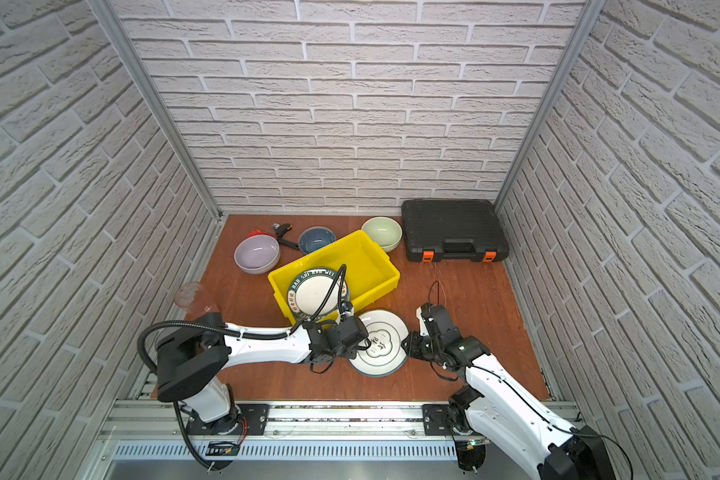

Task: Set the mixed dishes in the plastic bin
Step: 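Position both grippers on opposite rims of the white cloud-motif plate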

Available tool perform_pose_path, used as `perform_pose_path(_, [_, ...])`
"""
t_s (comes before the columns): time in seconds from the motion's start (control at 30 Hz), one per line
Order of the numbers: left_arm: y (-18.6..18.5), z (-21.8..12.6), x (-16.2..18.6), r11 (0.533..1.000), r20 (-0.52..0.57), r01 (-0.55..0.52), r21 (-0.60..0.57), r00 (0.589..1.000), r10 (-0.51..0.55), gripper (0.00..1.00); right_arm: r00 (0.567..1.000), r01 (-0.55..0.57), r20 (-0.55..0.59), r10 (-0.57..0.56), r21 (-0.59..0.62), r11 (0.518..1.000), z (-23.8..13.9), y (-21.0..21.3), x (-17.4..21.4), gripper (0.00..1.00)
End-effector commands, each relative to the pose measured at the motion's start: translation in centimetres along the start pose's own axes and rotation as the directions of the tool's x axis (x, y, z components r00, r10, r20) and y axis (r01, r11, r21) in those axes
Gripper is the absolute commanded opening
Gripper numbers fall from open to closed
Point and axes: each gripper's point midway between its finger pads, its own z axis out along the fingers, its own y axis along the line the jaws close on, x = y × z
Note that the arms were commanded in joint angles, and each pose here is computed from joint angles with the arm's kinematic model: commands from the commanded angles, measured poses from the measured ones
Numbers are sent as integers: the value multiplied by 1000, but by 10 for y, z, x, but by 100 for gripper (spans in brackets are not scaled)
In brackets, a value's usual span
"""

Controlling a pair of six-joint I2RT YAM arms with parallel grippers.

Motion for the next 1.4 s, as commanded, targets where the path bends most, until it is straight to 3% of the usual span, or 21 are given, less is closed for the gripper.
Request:
perform_pose_path(0.0, [-20,10,20,995,-92,-47,84,994,55,29,998,68,20,-67,-58,996,-9,18,-8,30])
perform_pose_path(0.13, [-21,11,20,995,-97,-50,85,994,59,29,998,64,6,-64,-28,998,-6,13,-7,30])
perform_pose_path(0.4, [-19,11,19,996,-101,-42,82,994,51,29,994,104,14,-106,76,992,-24,3,-14,40])
perform_pose_path(0.9, [-17,12,19,996,-105,-34,78,994,43,29,991,123,40,-127,83,989,-48,10,-20,37])
perform_pose_path(1.37, [-16,11,20,996,-106,-25,81,994,33,29,999,40,-13,-38,230,972,-17,-29,-6,37])
